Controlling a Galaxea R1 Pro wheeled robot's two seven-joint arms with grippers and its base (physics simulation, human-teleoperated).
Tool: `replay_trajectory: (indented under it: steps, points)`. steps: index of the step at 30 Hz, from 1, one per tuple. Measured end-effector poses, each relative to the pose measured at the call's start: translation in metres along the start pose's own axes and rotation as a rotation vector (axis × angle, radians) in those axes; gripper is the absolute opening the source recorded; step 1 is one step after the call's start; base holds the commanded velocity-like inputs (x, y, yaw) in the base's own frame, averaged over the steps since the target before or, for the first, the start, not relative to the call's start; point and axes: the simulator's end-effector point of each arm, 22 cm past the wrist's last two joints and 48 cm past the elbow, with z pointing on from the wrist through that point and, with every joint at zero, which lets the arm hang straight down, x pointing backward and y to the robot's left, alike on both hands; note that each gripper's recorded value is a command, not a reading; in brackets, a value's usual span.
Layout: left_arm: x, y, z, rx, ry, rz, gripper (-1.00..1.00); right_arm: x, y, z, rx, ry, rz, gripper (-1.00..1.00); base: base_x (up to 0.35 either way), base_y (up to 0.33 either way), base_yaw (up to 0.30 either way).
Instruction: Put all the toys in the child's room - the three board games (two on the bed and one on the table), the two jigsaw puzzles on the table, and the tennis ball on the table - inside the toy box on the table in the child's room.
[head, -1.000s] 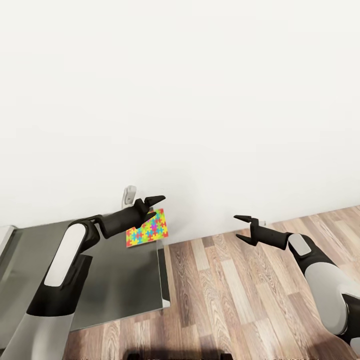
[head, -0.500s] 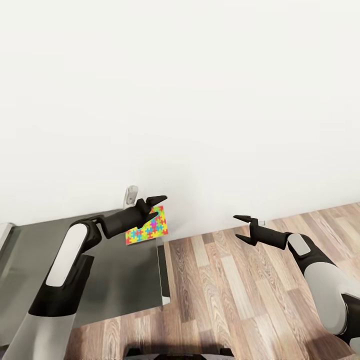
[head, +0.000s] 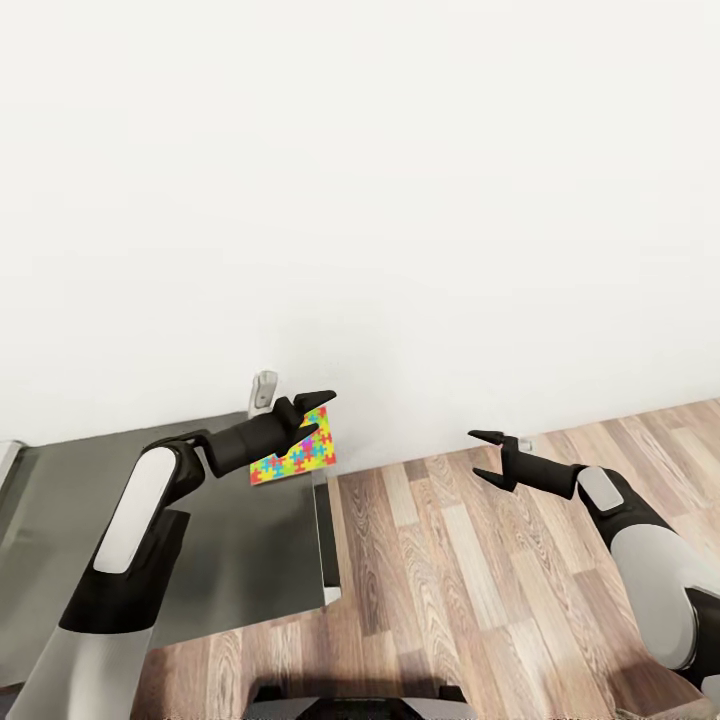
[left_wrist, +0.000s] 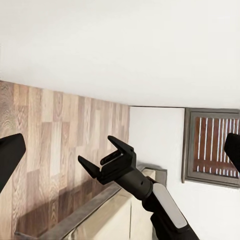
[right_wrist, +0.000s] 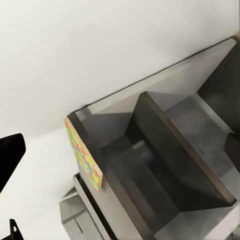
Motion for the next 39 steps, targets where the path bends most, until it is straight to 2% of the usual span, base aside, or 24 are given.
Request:
replay_trajectory:
  steps: [16, 23, 25, 28, 30, 31, 33, 34, 36, 39]
  points:
    - [0.003, 0.015, 0.005, -0.014, 0.010, -0.019, 1.00, -0.003, -0.014, 0.003, 0.017, 0.000, 0.009, 1.00, 0.000, 0.000, 0.000]
    - [0.004, 0.021, 0.008, -0.021, 0.014, -0.027, 1.00, -0.009, -0.011, 0.003, 0.016, -0.010, -0.021, 1.00, 0.000, 0.000, 0.000]
    - [0.004, 0.022, 0.008, -0.021, 0.015, -0.029, 1.00, -0.015, -0.004, 0.001, 0.013, -0.022, -0.056, 1.00, 0.000, 0.000, 0.000]
    - [0.005, 0.024, 0.009, -0.023, 0.016, -0.031, 1.00, -0.017, -0.002, 0.001, 0.016, -0.029, -0.081, 1.00, 0.000, 0.000, 0.000]
    - [0.005, 0.025, 0.009, -0.024, 0.016, -0.032, 1.00, -0.021, 0.003, 0.002, 0.025, -0.038, -0.129, 1.00, 0.000, 0.000, 0.000]
    - [0.005, 0.025, 0.009, -0.024, 0.017, -0.033, 1.00, -0.021, 0.003, 0.003, 0.026, -0.038, -0.130, 1.00, 0.000, 0.000, 0.000]
    - [0.005, 0.026, 0.009, -0.025, 0.017, -0.033, 1.00, -0.020, 0.005, 0.005, 0.041, -0.034, -0.174, 1.00, 0.000, 0.000, 0.000]
    - [0.005, 0.026, 0.009, -0.025, 0.017, -0.033, 1.00, -0.020, 0.004, 0.005, 0.042, -0.034, -0.175, 1.00, 0.000, 0.000, 0.000]
    - [0.005, 0.026, 0.009, -0.025, 0.017, -0.034, 1.00, -0.019, 0.005, 0.008, 0.054, -0.027, -0.208, 1.00, 0.000, 0.000, 0.000]
    - [0.005, 0.026, 0.009, -0.025, 0.017, -0.034, 1.00, -0.018, 0.006, 0.009, 0.059, -0.024, -0.221, 1.00, 0.000, 0.000, 0.021]
